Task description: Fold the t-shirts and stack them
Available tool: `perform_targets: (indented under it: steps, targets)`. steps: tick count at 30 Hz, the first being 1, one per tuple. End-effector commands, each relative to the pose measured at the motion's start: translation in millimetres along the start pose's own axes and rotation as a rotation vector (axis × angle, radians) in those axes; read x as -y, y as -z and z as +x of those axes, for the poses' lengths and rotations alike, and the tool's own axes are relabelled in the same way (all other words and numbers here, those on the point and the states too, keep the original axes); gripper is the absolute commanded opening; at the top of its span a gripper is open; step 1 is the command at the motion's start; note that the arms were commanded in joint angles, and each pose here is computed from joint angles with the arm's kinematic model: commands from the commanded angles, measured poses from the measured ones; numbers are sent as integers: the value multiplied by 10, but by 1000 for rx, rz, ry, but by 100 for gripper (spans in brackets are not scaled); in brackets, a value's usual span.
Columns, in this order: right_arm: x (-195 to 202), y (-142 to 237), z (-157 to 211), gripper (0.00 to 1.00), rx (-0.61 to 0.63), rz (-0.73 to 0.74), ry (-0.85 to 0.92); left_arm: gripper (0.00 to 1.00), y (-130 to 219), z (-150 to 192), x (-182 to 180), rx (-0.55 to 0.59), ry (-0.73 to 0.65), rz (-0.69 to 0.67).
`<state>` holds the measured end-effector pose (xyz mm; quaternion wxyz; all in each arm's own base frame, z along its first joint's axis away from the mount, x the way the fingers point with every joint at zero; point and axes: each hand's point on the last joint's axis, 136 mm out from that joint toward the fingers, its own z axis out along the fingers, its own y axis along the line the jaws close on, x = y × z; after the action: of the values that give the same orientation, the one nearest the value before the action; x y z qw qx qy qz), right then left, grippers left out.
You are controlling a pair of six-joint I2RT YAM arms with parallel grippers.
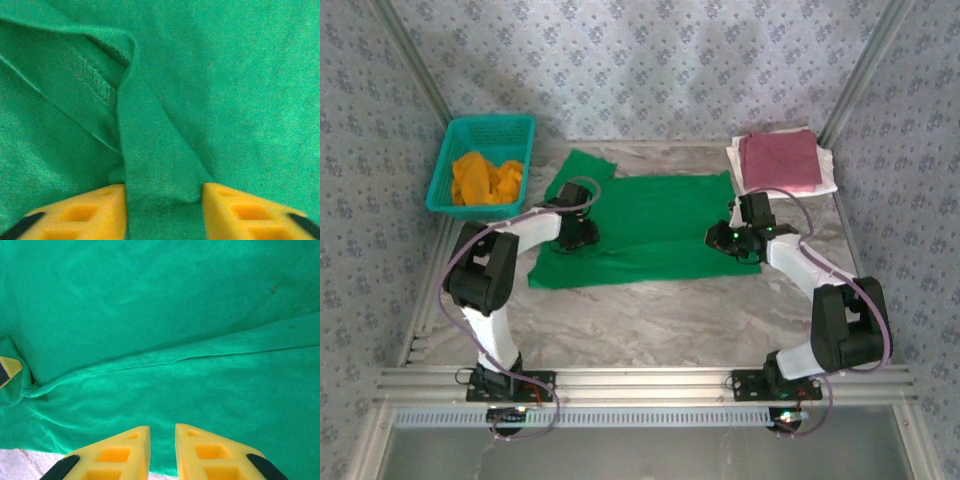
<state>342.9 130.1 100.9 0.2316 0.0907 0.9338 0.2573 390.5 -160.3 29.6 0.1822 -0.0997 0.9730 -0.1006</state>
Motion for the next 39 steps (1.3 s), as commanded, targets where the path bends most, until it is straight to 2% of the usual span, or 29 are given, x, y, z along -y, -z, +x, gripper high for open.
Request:
perform_targets:
  steps: [1, 5, 14, 19, 21, 22, 29, 35, 37, 39]
  targets:
    - [-49, 84, -47, 23, 14, -16, 6, 31, -23, -21, 31, -1, -10, 0]
    - [-48, 99, -64, 23, 18, -17, 4, 12, 41, -84, 55, 19, -19, -6]
    - [-42, 101, -56, 23, 17, -17, -1, 7, 129, -349, 296, 47, -82, -12]
    - [-51, 116, -57, 24, 22, -19, 2, 18, 14, -499, 493, 26, -139, -18]
    - [-50, 117, -50, 24, 20, -20, 3, 36, -19, -578, 560, 23, -161, -29]
    - [-49, 117, -46, 24, 19, -19, 3, 41, -18, -614, 585, 21, -168, -32]
    - [-48, 142, -49, 25, 22, -16, 4, 44, 352, -701, 709, 96, -159, 13]
    - [-38, 136, -60, 25, 24, -11, 1, 49, 663, -359, 436, 144, -83, 33]
    - [-36, 127, -65, 25, 23, -10, 3, 47, 632, -221, 331, 120, -68, 18]
    - [-37, 103, -64, 25, 21, -14, 3, 41, 549, -117, 233, 100, -53, -1]
